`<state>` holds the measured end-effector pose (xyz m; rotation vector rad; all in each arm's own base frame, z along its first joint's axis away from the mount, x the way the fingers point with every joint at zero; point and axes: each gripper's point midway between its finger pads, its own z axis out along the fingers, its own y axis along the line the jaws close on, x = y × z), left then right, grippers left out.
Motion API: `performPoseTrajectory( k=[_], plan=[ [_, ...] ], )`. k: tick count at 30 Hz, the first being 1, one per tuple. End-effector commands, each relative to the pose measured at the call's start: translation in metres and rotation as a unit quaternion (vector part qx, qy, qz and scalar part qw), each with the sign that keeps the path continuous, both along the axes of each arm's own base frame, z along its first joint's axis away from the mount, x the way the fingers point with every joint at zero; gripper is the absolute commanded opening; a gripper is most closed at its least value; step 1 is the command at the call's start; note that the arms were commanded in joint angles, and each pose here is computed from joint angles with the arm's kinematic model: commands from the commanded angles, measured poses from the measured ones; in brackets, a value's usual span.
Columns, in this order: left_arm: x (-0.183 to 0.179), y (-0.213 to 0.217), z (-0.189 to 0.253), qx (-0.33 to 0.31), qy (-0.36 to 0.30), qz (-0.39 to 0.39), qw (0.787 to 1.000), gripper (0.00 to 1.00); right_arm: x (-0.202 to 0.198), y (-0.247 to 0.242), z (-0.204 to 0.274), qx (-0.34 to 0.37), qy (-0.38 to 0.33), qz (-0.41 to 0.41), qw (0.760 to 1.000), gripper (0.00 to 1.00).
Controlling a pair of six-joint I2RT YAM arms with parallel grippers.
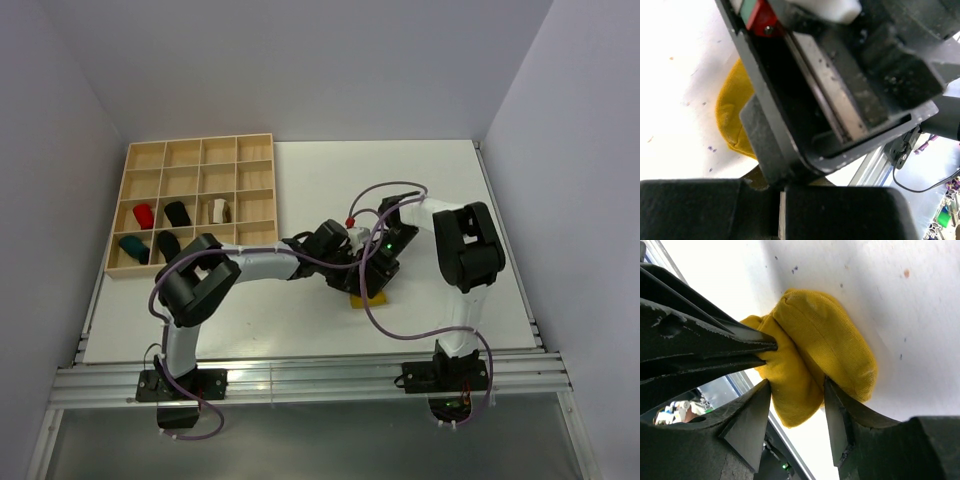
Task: Roll the socks
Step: Roll the sock at the center of the board.
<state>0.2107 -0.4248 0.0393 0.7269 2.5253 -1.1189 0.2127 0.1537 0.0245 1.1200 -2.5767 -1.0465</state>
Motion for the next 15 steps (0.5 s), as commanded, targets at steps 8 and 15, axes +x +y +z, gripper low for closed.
performPoseTrajectory(
  k=[8,15],
  plan=[
    [-0.019,0.033,-0.052,0.113,0.136,0.046,0.983,0.0,0.029,-0.003,0.032,0.1,-0.128,0.001,0.987,0.59],
    [-0.014,0.036,-0.054,0.129,0.141,0.051,0.98,0.0,0.032,-0.015,0.043,0.125,-0.098,-0.03,0.987,0.6]
  ],
)
